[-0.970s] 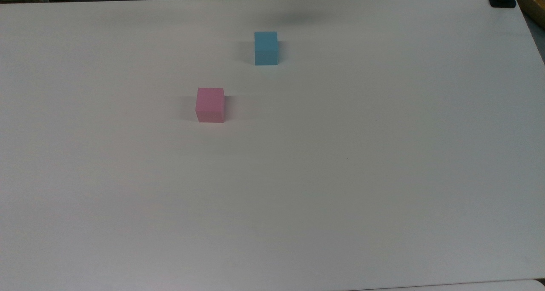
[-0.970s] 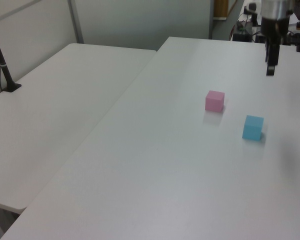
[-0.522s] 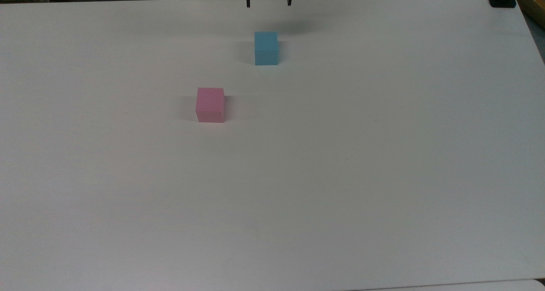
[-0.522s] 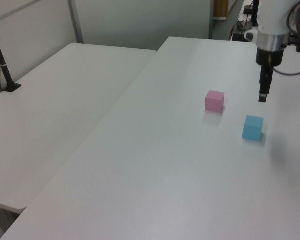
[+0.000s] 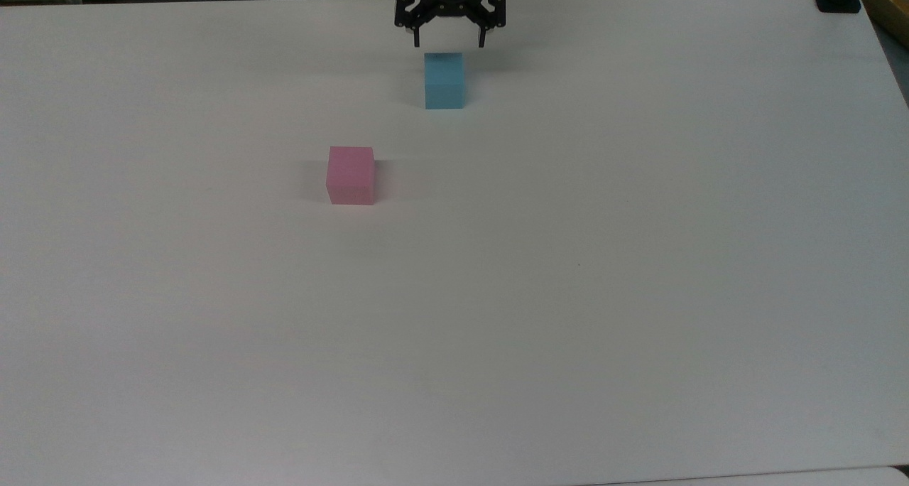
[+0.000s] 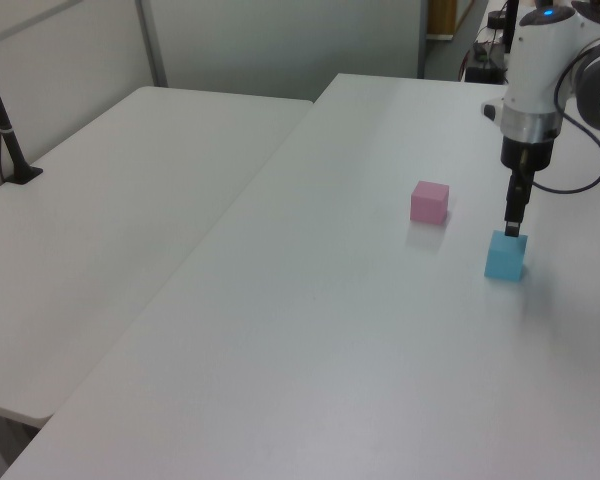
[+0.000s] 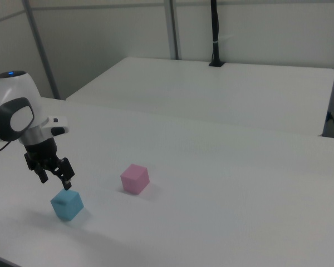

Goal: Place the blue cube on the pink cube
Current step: 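Lower the open gripper over the light-blue cube, then close the gripper on the light-blue cube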

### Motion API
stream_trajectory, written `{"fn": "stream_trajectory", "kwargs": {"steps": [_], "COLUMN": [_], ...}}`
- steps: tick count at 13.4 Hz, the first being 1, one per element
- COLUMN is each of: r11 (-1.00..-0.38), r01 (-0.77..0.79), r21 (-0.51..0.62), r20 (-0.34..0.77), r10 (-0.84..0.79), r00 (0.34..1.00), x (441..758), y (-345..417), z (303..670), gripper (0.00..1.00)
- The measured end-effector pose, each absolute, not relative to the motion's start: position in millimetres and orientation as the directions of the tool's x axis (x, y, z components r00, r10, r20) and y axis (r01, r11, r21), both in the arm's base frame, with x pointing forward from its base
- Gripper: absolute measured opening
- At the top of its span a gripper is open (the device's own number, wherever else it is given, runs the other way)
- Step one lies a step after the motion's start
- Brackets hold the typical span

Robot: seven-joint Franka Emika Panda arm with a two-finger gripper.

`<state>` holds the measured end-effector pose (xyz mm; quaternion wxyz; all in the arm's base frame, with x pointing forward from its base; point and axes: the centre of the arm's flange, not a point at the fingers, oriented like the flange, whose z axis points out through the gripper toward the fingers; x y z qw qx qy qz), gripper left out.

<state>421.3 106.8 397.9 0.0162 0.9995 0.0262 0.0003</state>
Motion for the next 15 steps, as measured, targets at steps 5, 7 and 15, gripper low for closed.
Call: {"fn": "stream_trajectory", "kwargs": {"steps": [5,7,15], "r11": [-0.999,-0.999,-0.999], "r01": [0.041,0.039,0.037], "r21": [0.032,0.032,0.031], "r20": [-0.007,-0.010,-0.011], "r10": [0.041,0.039,0.037], "r00": [0.999,0.999,0.999], "x": [418,419,427], "y": [107,107,109], "z": [359,351,323], "gripper": [1.00,1.00,0.63]}}
